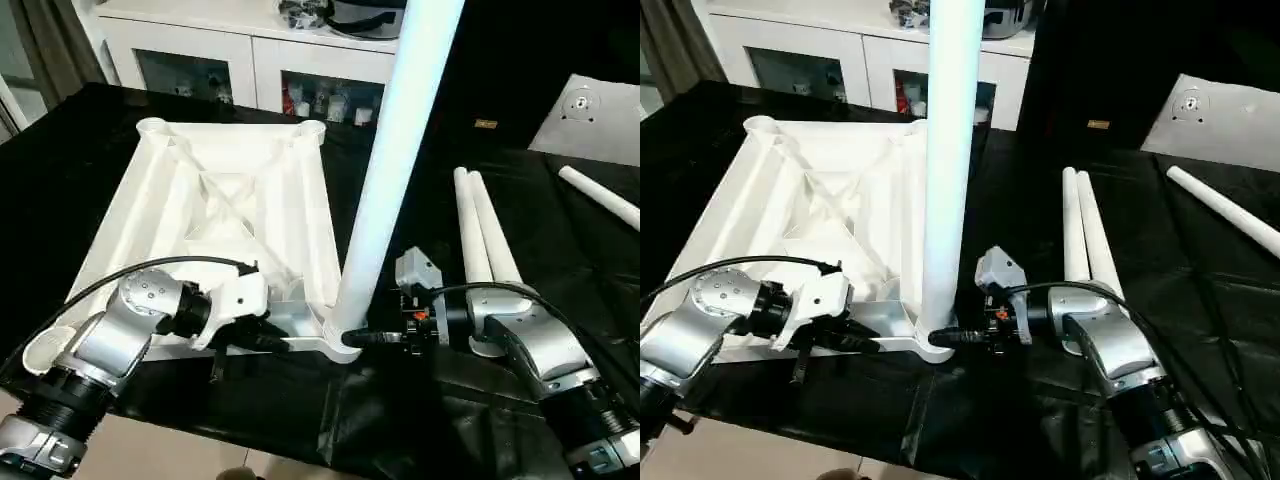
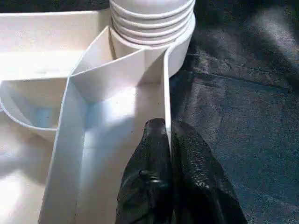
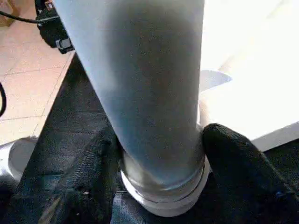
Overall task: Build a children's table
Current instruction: Rotate leg to tighten
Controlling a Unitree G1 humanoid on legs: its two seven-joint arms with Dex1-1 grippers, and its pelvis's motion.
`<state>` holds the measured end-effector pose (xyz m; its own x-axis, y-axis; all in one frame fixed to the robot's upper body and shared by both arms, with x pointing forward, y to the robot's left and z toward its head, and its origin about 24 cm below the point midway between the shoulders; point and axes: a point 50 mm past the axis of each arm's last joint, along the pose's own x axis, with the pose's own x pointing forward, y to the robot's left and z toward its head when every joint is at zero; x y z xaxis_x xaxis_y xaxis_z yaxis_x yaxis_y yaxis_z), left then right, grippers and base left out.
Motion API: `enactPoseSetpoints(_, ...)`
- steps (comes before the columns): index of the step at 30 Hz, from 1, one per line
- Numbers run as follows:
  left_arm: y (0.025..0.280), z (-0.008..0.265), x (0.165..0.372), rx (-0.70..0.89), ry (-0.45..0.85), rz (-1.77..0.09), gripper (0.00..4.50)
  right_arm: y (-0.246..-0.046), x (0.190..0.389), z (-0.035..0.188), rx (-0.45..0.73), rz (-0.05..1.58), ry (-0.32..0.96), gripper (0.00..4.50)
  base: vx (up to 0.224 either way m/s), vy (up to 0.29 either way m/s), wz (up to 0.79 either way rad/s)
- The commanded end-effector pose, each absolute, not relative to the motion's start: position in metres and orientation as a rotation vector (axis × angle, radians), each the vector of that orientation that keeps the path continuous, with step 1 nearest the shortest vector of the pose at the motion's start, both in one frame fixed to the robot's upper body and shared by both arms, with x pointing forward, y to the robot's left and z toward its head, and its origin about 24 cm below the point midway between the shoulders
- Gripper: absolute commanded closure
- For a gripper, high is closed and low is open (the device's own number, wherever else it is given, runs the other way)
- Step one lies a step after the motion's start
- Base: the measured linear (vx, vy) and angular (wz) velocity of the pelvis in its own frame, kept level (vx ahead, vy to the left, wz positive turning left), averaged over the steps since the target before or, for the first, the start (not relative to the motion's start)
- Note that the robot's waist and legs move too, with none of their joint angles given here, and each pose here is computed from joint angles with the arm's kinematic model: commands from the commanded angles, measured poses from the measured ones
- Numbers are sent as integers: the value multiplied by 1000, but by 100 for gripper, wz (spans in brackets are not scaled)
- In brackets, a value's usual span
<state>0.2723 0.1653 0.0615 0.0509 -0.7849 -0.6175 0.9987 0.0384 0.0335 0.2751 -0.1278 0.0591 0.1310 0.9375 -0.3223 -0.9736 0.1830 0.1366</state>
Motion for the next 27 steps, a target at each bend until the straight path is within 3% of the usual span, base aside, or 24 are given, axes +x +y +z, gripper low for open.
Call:
enactPoseSetpoints(1, 154, 60, 270, 529, 482, -1489, 450, -119, 270, 58, -85, 1415, 363, 195, 0, 0, 0)
enactPoseSetpoints(6, 151, 59, 277, 484, 468, -1353, 450, -112, 265, 53, -47, 1353, 353, 228, 0, 0, 0)
enactPoseSetpoints(9, 139, 62, 282, 361, 433, -1201, 450, -100, 267, 41, -25, 1168, 369, 236, 0, 0, 0)
enactPoseSetpoints(17, 120, 66, 293, 269, 397, -966, 450, -75, 281, 35, 67, 897, 381, 247, 0, 0, 0)
enactPoseSetpoints(18, 112, 69, 300, 249, 370, -829, 450, -65, 287, 32, 95, 782, 407, 248, 0, 0, 0)
enactPoseSetpoints(22, 101, 70, 300, 245, 348, -777, 450, -55, 288, 32, 67, 749, 394, 248, 0, 0, 0)
enactPoseSetpoints(24, 99, 69, 299, 259, 348, -795, 450, -54, 288, 33, 67, 745, 380, 192, 0, 0, 0)
enactPoseSetpoints(27, 101, 66, 296, 283, 351, -828, 450, -59, 289, 35, 60, 717, 352, 158, 0, 0, 0)
